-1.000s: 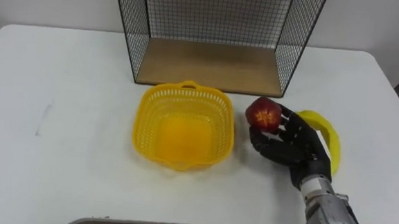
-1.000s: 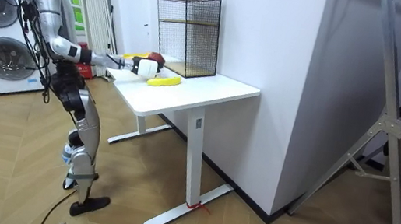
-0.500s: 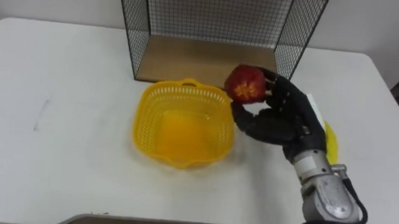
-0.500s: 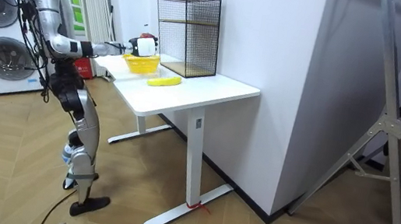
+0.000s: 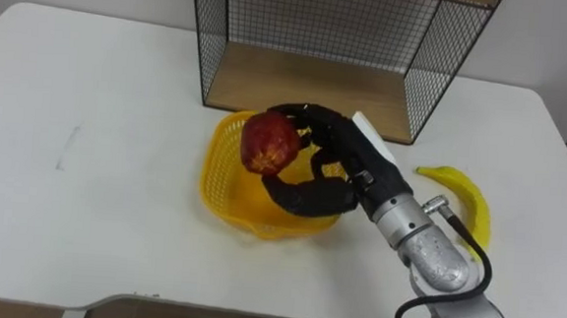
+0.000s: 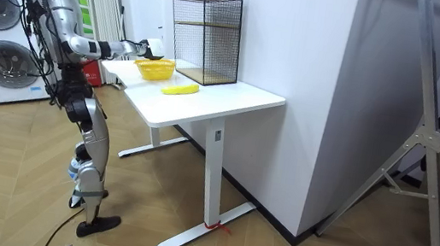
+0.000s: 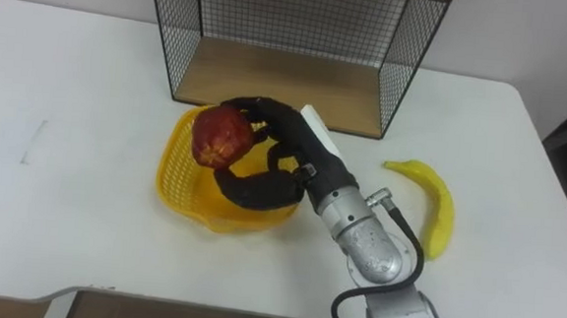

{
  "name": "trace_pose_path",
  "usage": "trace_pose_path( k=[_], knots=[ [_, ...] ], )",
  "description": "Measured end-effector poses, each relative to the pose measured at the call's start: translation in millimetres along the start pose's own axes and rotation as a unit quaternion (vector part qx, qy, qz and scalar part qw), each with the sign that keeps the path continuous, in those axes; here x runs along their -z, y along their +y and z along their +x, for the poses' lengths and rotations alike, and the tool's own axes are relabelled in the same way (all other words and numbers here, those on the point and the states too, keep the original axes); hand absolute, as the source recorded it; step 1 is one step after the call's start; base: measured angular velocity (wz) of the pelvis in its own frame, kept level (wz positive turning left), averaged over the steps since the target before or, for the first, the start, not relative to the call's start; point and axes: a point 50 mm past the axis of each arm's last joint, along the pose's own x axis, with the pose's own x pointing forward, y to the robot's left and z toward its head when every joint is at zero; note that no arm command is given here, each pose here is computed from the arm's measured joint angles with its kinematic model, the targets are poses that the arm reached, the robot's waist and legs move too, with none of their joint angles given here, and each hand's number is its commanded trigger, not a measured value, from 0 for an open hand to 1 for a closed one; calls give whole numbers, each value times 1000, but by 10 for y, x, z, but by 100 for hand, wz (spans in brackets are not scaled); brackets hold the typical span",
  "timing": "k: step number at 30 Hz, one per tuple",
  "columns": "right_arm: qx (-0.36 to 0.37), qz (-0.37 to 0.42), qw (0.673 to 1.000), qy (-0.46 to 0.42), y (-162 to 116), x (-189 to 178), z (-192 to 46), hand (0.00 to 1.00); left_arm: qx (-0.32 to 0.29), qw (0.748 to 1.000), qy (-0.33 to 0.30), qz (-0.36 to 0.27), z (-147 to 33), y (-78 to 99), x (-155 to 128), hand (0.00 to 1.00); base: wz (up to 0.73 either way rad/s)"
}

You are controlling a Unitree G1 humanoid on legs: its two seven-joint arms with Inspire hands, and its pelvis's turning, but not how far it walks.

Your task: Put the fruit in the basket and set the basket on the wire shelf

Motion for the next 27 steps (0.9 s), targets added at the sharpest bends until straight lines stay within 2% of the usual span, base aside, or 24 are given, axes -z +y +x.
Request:
trace_pose_path(
  k=[27],
  knots=[
    [-21,-14,999,29,64,85,-4,0,9,1000,7,5,3,-15,-3,0,1]
  ],
)
